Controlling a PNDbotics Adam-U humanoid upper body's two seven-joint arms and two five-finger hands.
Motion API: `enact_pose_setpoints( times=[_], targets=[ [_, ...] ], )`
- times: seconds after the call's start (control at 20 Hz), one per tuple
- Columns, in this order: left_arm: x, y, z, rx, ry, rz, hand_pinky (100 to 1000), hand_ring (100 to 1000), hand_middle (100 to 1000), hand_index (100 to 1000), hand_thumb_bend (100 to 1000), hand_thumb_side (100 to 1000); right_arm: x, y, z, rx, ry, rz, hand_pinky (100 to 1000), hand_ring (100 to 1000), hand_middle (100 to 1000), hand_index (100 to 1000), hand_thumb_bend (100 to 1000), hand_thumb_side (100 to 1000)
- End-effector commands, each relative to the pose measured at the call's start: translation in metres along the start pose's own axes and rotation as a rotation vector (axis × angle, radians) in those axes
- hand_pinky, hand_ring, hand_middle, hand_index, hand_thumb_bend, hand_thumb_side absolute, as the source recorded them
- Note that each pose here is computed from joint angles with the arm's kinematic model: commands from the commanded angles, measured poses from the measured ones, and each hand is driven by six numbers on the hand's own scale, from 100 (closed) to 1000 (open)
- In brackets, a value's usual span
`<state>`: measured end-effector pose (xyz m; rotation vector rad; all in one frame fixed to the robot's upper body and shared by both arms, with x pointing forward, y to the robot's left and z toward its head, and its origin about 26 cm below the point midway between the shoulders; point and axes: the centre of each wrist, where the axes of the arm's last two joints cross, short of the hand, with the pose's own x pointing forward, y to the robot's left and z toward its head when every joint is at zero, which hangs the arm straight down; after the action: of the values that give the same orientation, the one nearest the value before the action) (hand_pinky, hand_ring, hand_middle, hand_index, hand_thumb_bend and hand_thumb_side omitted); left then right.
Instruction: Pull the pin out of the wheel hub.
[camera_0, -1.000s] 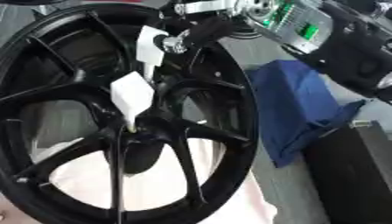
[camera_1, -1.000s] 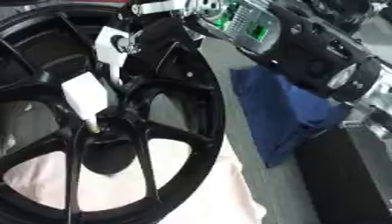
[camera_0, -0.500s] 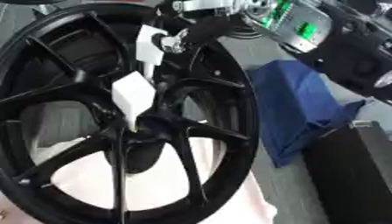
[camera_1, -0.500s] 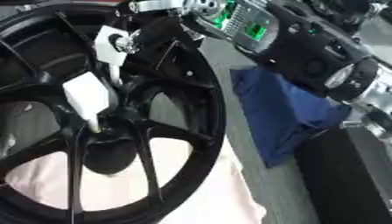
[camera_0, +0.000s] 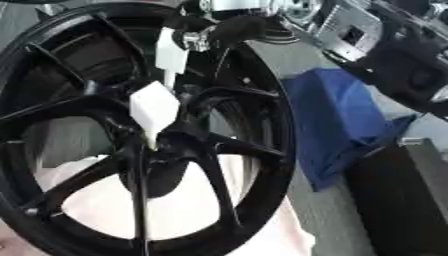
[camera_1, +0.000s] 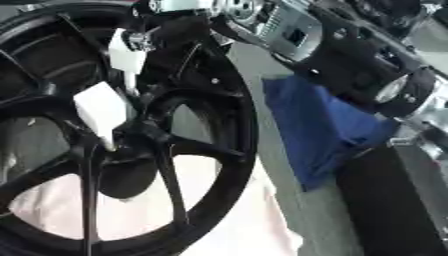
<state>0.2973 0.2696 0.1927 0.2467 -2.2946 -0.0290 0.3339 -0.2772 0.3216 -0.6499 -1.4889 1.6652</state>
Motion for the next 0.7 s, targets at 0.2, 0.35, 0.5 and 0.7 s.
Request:
enact_pose_setpoints(
  times=[0.2, 0.35, 0.5, 0.7],
  targets=[
    [0.006, 0.0014, -0.0026, -0.01, -0.024, -0.002, 829, 561, 572, 729, 267, 676, 0.004, -0.0099, 0.0131, -0.007, -0.004, 0.035, 1000, 1000, 755, 937, 100, 770],
    [0.006, 0.0014, -0.0026, -0.009, -0.024, -0.001, 829, 560, 571, 729, 270, 673, 0.005, -0.0085, 0.0135, 0.005, -0.028, 0.027, 1000, 1000, 753, 935, 100, 688],
    [0.0059, 0.0011, -0.0025, -0.011, -0.023, 0.0, 829, 559, 570, 730, 272, 672, 0.0056, -0.0089, 0.013, 0.007, -0.052, 0.018, 1000, 1000, 751, 933, 100, 670],
    [0.0057, 0.0008, -0.0022, -0.015, -0.021, 0.0, 829, 558, 569, 729, 271, 671, 0.0067, -0.0097, 0.0123, 0.002, -0.064, 0.008, 1000, 1000, 753, 939, 100, 711]
  ],
)
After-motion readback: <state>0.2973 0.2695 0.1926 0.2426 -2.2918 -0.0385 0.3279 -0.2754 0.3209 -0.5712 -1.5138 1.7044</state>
